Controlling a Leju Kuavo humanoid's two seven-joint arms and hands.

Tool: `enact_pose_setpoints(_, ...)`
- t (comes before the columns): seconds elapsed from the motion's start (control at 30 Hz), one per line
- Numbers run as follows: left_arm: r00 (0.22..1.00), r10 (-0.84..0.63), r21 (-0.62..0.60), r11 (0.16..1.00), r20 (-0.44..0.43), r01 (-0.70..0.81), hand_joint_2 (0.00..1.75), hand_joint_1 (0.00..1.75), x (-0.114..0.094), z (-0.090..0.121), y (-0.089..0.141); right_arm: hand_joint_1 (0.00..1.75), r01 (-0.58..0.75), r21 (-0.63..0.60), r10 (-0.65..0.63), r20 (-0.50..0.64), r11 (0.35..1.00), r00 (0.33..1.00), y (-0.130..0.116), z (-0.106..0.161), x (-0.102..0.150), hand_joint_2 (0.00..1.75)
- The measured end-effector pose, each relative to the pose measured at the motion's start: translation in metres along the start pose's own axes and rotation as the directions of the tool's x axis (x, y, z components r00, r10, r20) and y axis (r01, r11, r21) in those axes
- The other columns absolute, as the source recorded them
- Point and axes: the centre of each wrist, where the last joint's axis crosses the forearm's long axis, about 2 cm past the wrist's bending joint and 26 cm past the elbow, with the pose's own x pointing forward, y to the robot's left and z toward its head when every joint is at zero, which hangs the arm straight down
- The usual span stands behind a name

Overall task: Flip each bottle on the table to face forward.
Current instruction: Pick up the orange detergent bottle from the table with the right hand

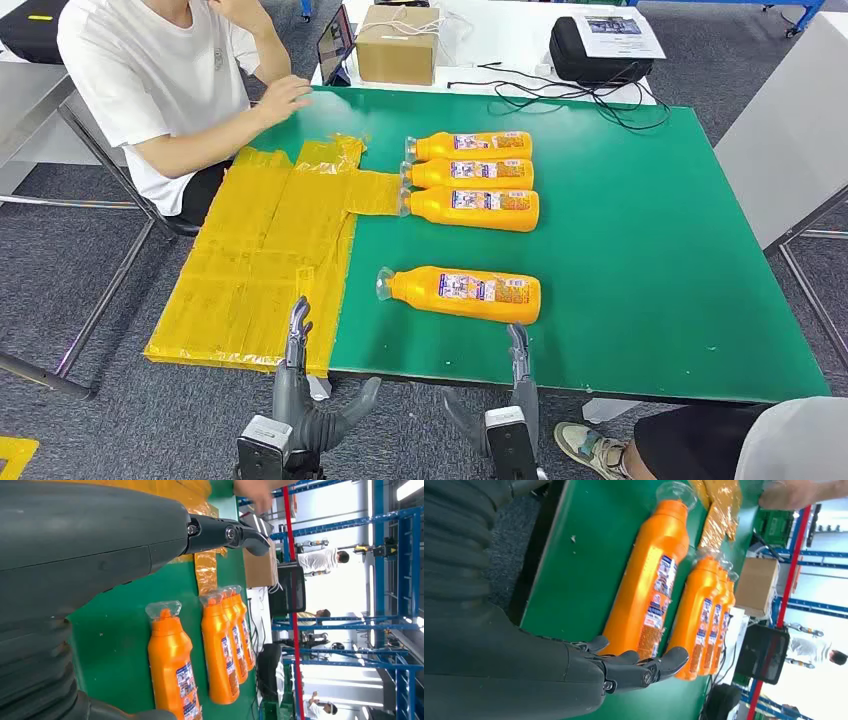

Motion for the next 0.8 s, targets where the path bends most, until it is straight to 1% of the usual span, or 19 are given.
enact_pose_setpoints(0.23, 1.0, 0.009, -0.019, 1.0, -0.003, -0.009, 1.75, 0.0, -0.0011, 0.0008, -0.0004, 0.0, -0.045, -0.014, 0.045, 0.026, 0.999, 0.999, -0.001, -0.001, -0.0001, 1.75)
enact_pose_setpoints(0.63, 1.0, 0.01, -0.021, 1.0, -0.004, -0.01, 1.75, 0.0, -0.0012, 0.0009, -0.0003, 0.0, -0.06, -0.02, 0.061, 0.03, 0.998, 0.998, -0.002, -0.0015, -0.0004, 1.75)
enact_pose_setpoints(0.7, 1.0, 0.01, -0.021, 1.0, -0.004, -0.01, 1.75, 0.0, -0.0012, 0.0009, -0.0003, 0.0, -0.091, -0.019, 0.091, 0.039, 0.996, 0.995, -0.0026, -0.0024, -0.0002, 1.75)
enact_pose_setpoints(0.8, 1.0, 0.021, -0.028, 0.999, -0.008, -0.021, 1.75, 0.0, -0.0014, 0.0013, -0.0007, 0.0, -0.186, -0.003, 0.186, 0.048, 0.983, 0.981, -0.0074, -0.0069, -0.0011, 1.75)
